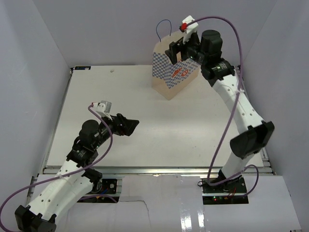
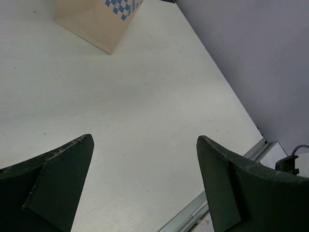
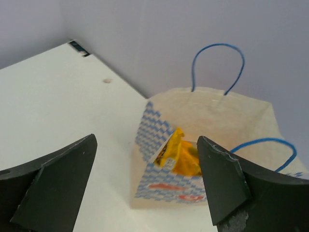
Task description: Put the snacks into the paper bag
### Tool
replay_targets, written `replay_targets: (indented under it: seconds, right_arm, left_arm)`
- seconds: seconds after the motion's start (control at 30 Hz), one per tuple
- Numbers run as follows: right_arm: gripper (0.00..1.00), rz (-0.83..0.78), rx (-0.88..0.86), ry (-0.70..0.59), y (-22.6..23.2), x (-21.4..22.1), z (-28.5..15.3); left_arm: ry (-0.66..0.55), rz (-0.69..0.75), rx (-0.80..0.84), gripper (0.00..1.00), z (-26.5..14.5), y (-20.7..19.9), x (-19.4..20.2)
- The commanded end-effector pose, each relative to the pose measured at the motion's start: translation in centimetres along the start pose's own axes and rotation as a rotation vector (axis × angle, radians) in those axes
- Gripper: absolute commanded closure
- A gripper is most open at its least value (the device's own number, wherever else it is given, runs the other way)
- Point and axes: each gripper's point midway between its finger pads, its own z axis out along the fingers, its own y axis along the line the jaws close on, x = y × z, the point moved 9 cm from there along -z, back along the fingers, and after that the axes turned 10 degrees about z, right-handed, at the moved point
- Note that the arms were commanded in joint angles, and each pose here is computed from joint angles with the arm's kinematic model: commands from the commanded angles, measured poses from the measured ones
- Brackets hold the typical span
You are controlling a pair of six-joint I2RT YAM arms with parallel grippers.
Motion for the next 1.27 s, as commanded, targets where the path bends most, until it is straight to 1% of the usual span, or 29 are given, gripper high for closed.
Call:
replay_targets:
  seconds: [0.0, 0.03, 0.07, 0.1, 0.13, 0.17, 0.27, 0.37, 0.43, 0.47, 0.5, 0.57, 0.63, 0.77, 0.93, 1.23]
  right_arm:
    - [0.1, 0.124, -0.192, 0.134, 2.3, 1.6, -6.2]
    - [0.1, 0.165, -0.2, 0.231, 2.3, 5.5, -6.9]
    - [0.1, 0.159, -0.177, 0.231, 2.4, 5.5, -8.9]
    - [0.1, 0.171, -0.148, 0.263, 2.3, 6.8, -9.8]
    - [0.1, 0.179, -0.08, 0.299, 1.6, 8.2, -10.7]
    - [0.1, 0.191, -0.046, 0.344, 1.6, 10.2, -12.2]
    - [0.1, 0.221, 0.07, 0.419, 0.3, 13.4, -15.3]
    - [0.1, 0.228, 0.158, 0.462, -0.2, 15.4, -17.8]
    - [0.1, 0.219, 0.193, 0.469, -0.3, 16.0, -18.9]
    - [0.1, 0.193, 0.202, 0.452, -0.2, 15.8, -19.7]
    - [0.1, 0.193, 0.226, 0.47, -0.1, 16.7, -20.3]
    - [0.1, 0.207, 0.255, 0.452, 0.1, 16.9, -21.2]
    - [0.1, 0.227, 0.288, 0.464, 0.3, 17.6, -21.9]
    - [0.1, 0.22, 0.323, 0.448, 0.3, 17.2, -22.6]
    - [0.1, 0.202, 0.389, 0.415, 0.0, 16.4, -23.4]
    - [0.1, 0.226, 0.441, 0.373, -0.1, 16.1, -24.1]
  left_arm:
    - [-0.047, -0.013, -0.031, 0.02, -0.5, -0.5, -2.5]
    - [-0.039, -0.018, -0.037, 0.02, -0.6, -0.6, -2.5]
    - [-0.046, -0.022, -0.041, 0.02, -0.8, -0.6, -2.7]
    - [-0.055, -0.033, -0.049, 0.02, -1.0, -0.6, -2.8]
    - [-0.058, -0.038, -0.05, 0.02, -1.1, -0.7, -2.8]
    - [-0.061, -0.04, -0.05, 0.02, -1.2, -0.7, -2.7]
    - [-0.076, -0.044, -0.061, 0.02, -1.7, -0.6, -2.5]
    - [-0.083, -0.033, -0.072, 0.02, -1.9, -0.5, -2.6]
    - [-0.078, -0.024, -0.072, 0.02, -1.8, -0.4, -2.6]
    - [-0.073, -0.023, -0.071, 0.02, -1.7, -0.4, -2.6]
    - [-0.068, -0.021, -0.068, 0.02, -1.6, -0.4, -2.6]
    - [-0.049, -0.018, -0.06, 0.02, -1.4, -0.4, -2.4]
    - [-0.03, -0.018, -0.055, 0.02, -1.3, -0.4, -2.0]
    - [-0.024, -0.027, -0.052, 0.02, -1.5, -0.3, -1.3]
    - [-0.056, -0.019, -0.061, 0.02, -2.0, -0.3, -1.7]
    - [-0.017, -0.017, -0.061, 0.02, -1.5, -0.3, -1.8]
